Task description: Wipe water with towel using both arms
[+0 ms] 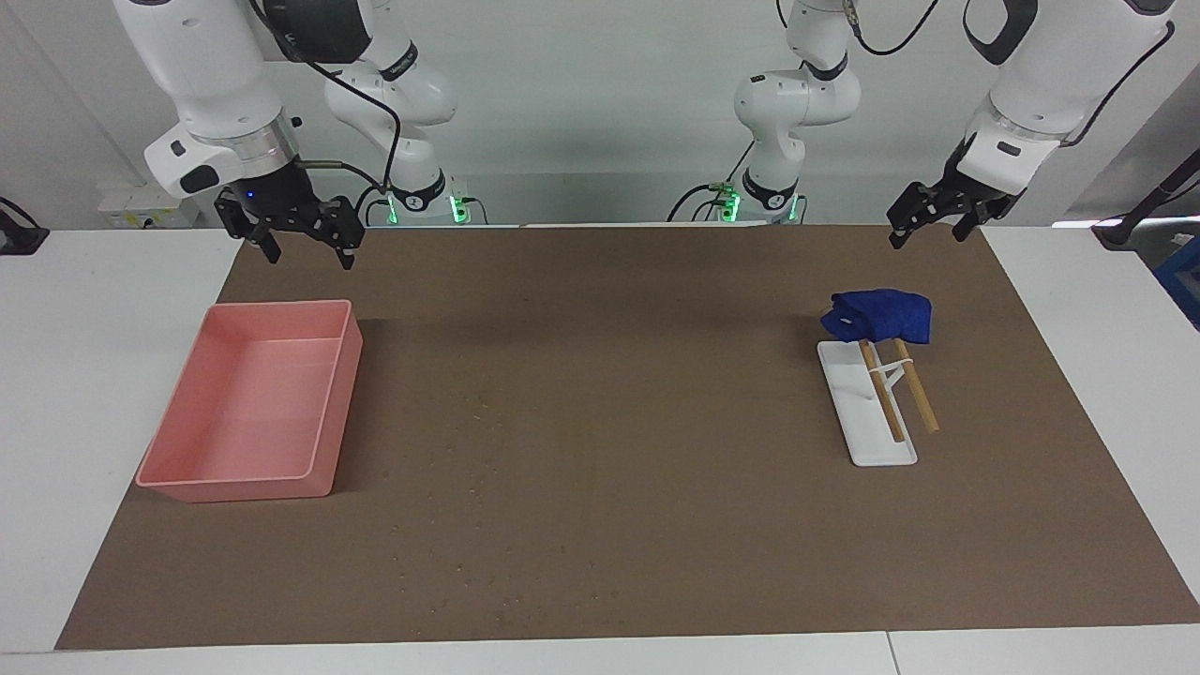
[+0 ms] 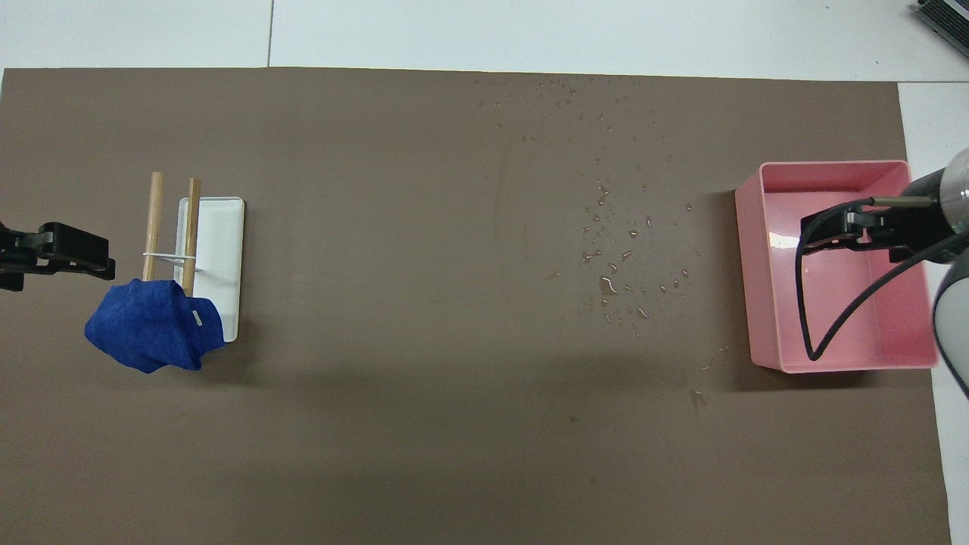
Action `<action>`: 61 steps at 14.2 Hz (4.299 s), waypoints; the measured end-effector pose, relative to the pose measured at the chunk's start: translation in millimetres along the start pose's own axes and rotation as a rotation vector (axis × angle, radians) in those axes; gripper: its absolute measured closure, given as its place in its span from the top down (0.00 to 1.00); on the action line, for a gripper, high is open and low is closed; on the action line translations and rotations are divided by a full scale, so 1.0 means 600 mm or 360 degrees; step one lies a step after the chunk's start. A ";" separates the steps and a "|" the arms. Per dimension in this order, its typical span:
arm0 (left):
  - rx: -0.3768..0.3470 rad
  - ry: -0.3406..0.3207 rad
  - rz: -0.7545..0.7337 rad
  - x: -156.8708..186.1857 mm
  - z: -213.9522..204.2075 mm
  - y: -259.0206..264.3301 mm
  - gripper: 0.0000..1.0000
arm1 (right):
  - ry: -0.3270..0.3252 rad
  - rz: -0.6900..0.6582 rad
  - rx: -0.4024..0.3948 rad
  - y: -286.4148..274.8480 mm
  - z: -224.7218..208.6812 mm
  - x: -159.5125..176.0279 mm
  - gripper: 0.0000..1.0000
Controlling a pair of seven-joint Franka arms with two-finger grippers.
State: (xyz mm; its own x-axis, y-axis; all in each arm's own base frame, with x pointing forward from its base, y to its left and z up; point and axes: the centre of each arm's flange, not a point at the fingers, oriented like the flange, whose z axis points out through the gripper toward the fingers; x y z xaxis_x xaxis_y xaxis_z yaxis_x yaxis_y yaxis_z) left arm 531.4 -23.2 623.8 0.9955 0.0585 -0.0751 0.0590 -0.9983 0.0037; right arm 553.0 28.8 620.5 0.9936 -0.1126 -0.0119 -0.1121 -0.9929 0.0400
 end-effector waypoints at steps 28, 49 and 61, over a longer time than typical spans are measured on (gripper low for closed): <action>-0.0017 0.0016 -0.0878 -0.002 0.031 -0.115 1.00 | -0.0029 0.0123 -0.0007 -0.019 0.010 -0.005 1.00; -0.0102 0.0120 -0.2225 -0.012 0.317 -0.096 1.00 | -0.0042 0.0122 -0.0011 -0.019 0.016 -0.007 1.00; -0.0107 0.0128 -0.2244 -0.019 0.336 -0.071 0.98 | -0.0043 0.0122 -0.0011 -0.019 0.016 -0.007 1.00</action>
State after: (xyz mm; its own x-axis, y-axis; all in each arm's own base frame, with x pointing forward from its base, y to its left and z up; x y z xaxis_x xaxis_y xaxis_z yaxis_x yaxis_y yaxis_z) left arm 502.3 17.3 423.4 0.1005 0.9949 0.0002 0.9947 -0.1005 0.0213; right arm 549.8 40.1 610.3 0.9812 -0.1896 -0.0356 -0.1878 -0.9810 0.0489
